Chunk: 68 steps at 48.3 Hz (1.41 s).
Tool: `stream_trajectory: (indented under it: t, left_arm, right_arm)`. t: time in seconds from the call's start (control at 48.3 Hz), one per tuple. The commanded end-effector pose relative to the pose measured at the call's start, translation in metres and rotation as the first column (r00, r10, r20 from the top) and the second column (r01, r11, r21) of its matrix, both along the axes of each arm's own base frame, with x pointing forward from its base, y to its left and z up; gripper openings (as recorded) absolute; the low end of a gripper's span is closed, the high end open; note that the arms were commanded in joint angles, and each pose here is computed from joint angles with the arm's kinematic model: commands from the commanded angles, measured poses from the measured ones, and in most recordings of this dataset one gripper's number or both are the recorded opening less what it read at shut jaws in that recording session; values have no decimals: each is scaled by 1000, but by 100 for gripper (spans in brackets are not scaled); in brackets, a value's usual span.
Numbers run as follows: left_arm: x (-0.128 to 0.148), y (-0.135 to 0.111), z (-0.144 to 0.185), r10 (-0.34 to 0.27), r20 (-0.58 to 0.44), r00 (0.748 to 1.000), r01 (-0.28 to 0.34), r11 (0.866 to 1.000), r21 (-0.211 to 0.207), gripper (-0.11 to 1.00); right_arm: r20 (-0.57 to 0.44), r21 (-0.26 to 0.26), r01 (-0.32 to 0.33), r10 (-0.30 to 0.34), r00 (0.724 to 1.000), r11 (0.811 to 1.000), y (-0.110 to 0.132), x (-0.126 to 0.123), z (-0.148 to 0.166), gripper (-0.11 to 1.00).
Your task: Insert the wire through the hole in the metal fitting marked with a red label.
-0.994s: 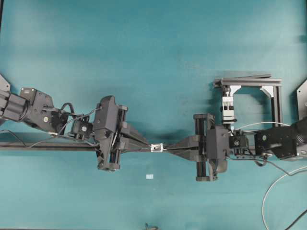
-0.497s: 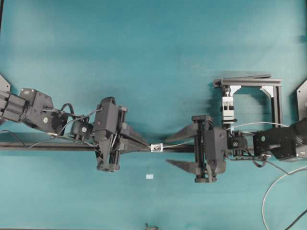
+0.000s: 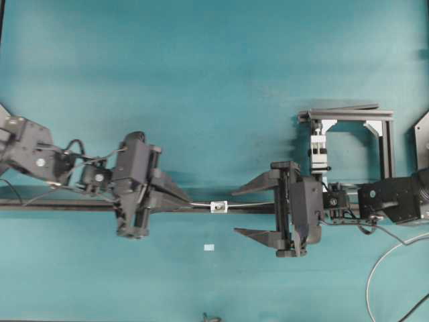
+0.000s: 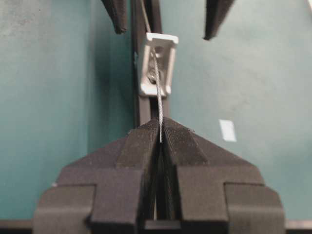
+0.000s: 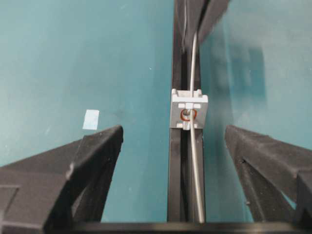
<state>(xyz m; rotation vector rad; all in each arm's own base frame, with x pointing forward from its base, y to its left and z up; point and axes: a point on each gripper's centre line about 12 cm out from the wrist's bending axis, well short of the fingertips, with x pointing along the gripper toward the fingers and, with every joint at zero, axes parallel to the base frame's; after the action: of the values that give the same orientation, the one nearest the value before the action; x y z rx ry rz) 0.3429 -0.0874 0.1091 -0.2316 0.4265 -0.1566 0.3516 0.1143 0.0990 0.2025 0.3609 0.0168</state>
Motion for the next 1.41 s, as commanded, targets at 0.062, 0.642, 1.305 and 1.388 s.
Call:
stream_trajectory:
  t: [0.062,0.642,1.305,1.388]
  left_arm:
    - [-17,-3,17,-24,36,999,24,1000,-10,-10]
    - [-80,3,8,-38,-80,996,34,998,-48,-10]
    - [-73,1,9,-26,-175,984,17,998,-56,-10]
    - [-74,1,9,-28,-177,984,18,998,-55,-6]
  right_arm:
    - [36,12,-4,3,999,1000,1,1,12,95]
    - [31,13,-5,4,999,1000,2,0,12,95]
    - [43,9,-5,5,999,1000,2,2,14,95]
    - [42,9,-6,5,999,1000,2,2,14,95]
